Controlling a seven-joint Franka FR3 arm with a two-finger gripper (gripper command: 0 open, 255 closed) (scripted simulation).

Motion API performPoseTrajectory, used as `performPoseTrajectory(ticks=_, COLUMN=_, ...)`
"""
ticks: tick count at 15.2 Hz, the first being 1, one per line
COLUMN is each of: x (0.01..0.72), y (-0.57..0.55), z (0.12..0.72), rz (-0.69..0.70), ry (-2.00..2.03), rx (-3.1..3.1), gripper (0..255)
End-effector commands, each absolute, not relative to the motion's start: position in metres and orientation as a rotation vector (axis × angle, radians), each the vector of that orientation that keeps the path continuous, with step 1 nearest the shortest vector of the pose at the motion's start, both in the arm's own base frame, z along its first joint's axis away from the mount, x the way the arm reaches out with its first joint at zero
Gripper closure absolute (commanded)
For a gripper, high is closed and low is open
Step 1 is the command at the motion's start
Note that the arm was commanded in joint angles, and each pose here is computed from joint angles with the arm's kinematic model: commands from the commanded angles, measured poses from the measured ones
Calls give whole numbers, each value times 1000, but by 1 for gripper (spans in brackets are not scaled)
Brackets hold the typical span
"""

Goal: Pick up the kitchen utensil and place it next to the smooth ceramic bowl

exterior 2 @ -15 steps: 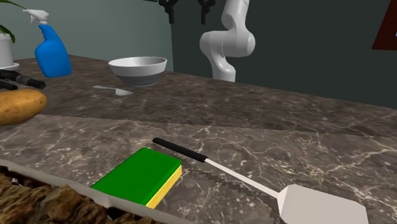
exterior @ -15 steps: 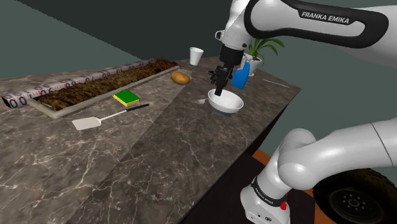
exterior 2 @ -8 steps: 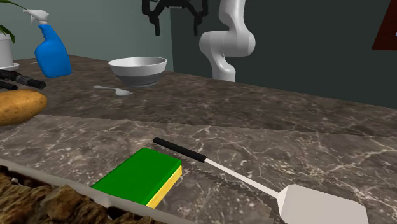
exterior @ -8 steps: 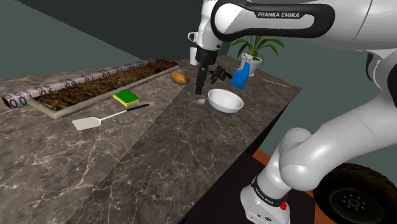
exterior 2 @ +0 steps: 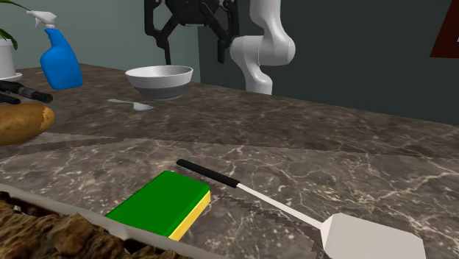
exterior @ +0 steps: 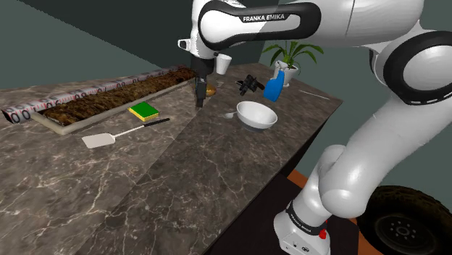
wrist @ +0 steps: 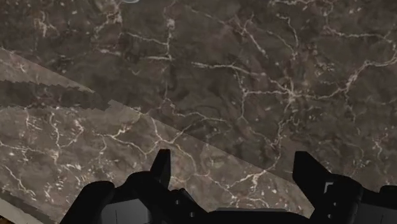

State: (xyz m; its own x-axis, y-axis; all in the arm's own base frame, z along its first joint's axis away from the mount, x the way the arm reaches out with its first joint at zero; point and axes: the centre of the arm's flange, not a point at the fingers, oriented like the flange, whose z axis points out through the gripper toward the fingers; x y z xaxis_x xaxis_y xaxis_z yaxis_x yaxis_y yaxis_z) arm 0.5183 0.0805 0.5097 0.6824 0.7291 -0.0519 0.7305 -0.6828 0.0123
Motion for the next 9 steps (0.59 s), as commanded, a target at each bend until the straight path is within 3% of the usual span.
performPoseTrajectory(ticks=1, x=535, y=100, z=500, rz=-67, ry=1346, rx=2801, gripper=0)
performPoseTrajectory(ticks=9, x=598, y=177, z=465, rz=-72, ry=1735, rx=2570, gripper=0)
